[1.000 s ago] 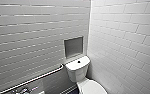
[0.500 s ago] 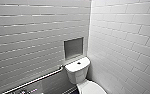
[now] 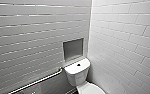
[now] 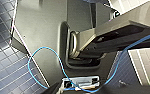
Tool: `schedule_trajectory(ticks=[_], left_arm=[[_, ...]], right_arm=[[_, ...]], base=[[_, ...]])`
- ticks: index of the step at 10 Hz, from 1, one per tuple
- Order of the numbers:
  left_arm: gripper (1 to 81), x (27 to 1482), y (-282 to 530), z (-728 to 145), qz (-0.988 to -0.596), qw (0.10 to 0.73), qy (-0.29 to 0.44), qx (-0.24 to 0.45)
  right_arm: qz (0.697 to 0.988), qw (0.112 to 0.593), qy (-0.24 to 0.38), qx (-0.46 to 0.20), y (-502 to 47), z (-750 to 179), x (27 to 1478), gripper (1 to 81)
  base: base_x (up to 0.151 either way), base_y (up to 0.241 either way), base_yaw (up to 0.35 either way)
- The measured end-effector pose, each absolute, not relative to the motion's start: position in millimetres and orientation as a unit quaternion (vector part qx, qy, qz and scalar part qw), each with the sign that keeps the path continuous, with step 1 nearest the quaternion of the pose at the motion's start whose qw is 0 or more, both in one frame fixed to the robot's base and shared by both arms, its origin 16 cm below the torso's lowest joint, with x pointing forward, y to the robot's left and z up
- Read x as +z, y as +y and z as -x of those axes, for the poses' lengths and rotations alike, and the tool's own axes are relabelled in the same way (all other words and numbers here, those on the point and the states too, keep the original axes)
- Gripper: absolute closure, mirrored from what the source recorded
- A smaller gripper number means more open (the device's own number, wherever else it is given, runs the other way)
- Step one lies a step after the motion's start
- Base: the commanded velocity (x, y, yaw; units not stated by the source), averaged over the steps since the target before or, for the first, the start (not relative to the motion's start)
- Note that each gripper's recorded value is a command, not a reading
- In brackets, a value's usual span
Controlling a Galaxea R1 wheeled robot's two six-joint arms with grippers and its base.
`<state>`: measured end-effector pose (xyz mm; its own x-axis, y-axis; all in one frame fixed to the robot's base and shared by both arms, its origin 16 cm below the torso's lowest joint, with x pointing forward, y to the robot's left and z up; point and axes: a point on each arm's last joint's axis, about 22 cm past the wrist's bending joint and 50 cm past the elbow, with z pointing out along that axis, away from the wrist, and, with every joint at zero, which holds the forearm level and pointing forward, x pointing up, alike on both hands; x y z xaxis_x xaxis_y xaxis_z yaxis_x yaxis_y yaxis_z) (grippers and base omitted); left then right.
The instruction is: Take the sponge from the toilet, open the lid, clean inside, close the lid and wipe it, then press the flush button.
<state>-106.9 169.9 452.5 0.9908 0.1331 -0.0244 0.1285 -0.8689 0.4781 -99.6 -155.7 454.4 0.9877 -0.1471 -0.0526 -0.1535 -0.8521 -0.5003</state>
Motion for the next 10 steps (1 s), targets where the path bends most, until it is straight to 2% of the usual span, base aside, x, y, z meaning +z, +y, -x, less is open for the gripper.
schedule_trajectory(ticks=[10], left_arm=[[1.0,452.6,169.4,105.3,-0.966,0.248,0.068,0.006]], right_arm=[[0.962,0.26,0.078,0.005,-156.4,98.3,454.0,81.1]], base=[[0.107,0.0,0.0]])
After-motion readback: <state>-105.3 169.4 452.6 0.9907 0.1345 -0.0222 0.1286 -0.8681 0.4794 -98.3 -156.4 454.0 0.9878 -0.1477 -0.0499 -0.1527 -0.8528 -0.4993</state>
